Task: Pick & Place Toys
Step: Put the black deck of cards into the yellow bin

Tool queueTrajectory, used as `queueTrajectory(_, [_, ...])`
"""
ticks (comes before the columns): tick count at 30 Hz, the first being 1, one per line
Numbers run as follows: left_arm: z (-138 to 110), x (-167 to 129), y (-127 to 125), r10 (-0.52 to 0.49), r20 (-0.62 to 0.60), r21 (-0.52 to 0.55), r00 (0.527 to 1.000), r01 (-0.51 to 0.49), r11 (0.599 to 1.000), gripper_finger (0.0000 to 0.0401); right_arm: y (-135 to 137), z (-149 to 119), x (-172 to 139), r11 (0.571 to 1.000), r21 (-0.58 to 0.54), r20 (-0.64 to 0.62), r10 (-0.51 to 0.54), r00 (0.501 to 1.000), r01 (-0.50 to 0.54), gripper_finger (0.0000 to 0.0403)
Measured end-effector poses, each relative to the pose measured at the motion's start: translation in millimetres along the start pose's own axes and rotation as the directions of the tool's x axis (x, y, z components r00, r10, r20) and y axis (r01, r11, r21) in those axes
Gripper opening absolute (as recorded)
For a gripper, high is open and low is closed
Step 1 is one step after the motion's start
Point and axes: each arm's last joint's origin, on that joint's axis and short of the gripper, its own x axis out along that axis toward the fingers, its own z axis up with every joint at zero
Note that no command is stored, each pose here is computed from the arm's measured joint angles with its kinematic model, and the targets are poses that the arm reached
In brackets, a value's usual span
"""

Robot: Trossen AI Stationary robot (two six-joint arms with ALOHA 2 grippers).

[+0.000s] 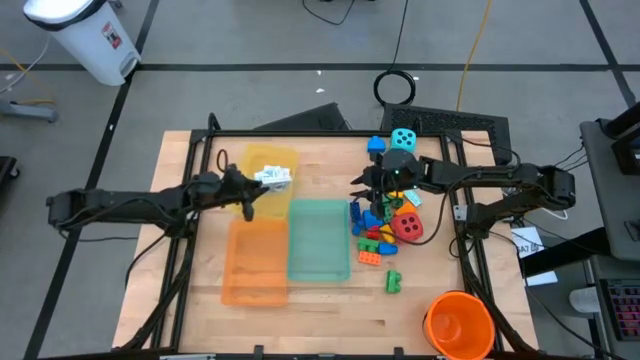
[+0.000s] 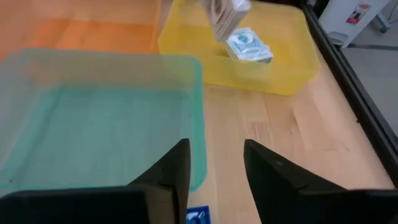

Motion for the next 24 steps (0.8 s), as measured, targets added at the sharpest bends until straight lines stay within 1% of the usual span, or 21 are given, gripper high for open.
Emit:
queueTrajectory(2, [-6,-3,3,-0.032,-0.044,-0.059,0.999,0.029,0.998,0.0066,0,0,0,1.0,0.0,0.0,0.0,1.0,0.0,0.012])
queueTrajectory(4, [-11,-4,5,-0.035,-0.098,-0.122,0.995,0.023,0.992,0.0066,0,0,0,1.0,-0.001,0.002,0.0,1.0,0.0,0.012])
queueTrajectory(7, [-18,-4,7,-0.013,-0.166,-0.172,0.986,-0.016,0.985,0.0066,0,1,0,1.0,-0.002,0.013,-0.002,1.0,0.002,0.0119])
queueTrajectory(9, [-21,-3,10,0.029,-0.194,-0.196,0.981,-0.068,0.978,0.0068,0,1,0,1.0,-0.002,0.013,-0.003,1.0,0.003,0.0117])
queueTrajectory(12, [-24,-3,13,0.084,-0.218,-0.254,0.972,-0.14,0.957,0.0097,0,1,0,1.0,-0.002,0.013,-0.003,1.0,0.003,0.0116])
queueTrajectory(15, [-24,-4,14,0.091,-0.218,-0.298,0.972,-0.155,0.942,0.0137,0,1,0,1.0,-0.002,0.013,-0.003,1.0,0.003,0.0116])
queueTrajectory(19, [-23,-3,14,0.093,-0.213,-0.327,0.973,-0.16,0.931,0.0181,0,1,0,1.0,-0.002,0.013,-0.003,1.0,0.003,0.0115])
queueTrajectory(22, [-22,-3,15,0.113,-0.207,-0.299,0.972,-0.173,0.938,0.0208,0,1,0,1.0,-0.002,0.013,-0.002,1.0,0.002,0.0116])
queueTrajectory(24, [-17,-3,17,0.15,-0.188,-0.269,0.971,-0.198,0.942,0.0222,0,1,0,1.0,-0.002,0.013,-0.002,1.0,0.002,0.0116])
